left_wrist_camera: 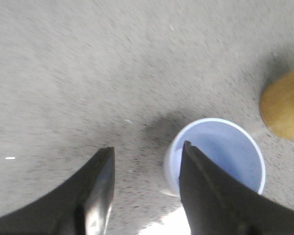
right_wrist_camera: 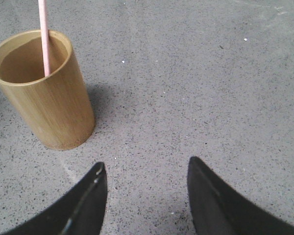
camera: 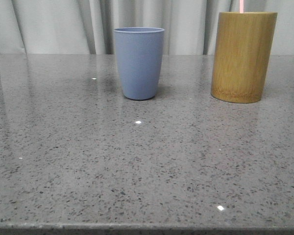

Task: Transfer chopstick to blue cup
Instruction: 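Release the blue cup and raise the left gripper away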

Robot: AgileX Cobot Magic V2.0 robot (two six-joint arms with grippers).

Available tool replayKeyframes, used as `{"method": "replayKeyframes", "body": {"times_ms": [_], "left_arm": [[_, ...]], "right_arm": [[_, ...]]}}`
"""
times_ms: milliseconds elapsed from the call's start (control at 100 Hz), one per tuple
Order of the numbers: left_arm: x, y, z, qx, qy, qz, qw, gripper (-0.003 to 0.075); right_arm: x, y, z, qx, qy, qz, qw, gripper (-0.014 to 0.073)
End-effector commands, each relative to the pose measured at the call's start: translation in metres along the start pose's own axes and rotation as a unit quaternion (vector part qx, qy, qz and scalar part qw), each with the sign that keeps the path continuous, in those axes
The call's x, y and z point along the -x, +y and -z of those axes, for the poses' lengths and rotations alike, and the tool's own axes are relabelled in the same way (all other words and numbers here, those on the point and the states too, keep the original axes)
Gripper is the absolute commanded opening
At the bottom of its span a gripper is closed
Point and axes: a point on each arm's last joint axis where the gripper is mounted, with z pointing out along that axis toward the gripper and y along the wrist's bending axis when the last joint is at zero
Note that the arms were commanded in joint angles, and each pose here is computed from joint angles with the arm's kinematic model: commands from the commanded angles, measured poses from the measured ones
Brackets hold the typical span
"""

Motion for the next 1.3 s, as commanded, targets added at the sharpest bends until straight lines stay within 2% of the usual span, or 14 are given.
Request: {"method": "replayKeyframes", "body": {"times_ms": [0,90,400,540,700,1010,1290], "left_arm": [[0.008,0.0,0.058,0.031,-0.087,-0.002,0.996,0.0312],[0.001,0.006,0.077,0.063,-0.099,-0.005,0.993,0.0312],[-0.044,0.015,0.112,0.071,-0.123,-0.006,0.99,0.0312],[-0.072,0.03,0.125,0.074,-0.146,0.018,0.986,0.0312],[-0.115,0.047,0.139,0.097,-0.138,0.034,0.985,0.0312],[-0.188,0.044,0.161,0.088,-0.189,0.061,0.976,0.0312],[-0.234,0.042,0.17,0.086,-0.215,0.063,0.971,0.0312]], "right_arm": [[0.015,0.001,0.006,0.001,-0.047,0.001,0.999,0.039],[0.015,0.001,0.006,0.001,-0.047,0.001,0.999,0.039],[0.015,0.001,0.006,0.001,-0.046,0.001,0.999,0.039],[0.015,0.001,0.006,0.001,-0.045,0.001,0.999,0.039],[0.014,0.001,0.006,0.001,-0.041,0.001,0.999,0.039],[0.012,0.0,0.006,0.0,-0.031,0.001,1.0,0.039],[0.013,0.002,0.006,0.005,-0.033,-0.003,0.999,0.039]]}}
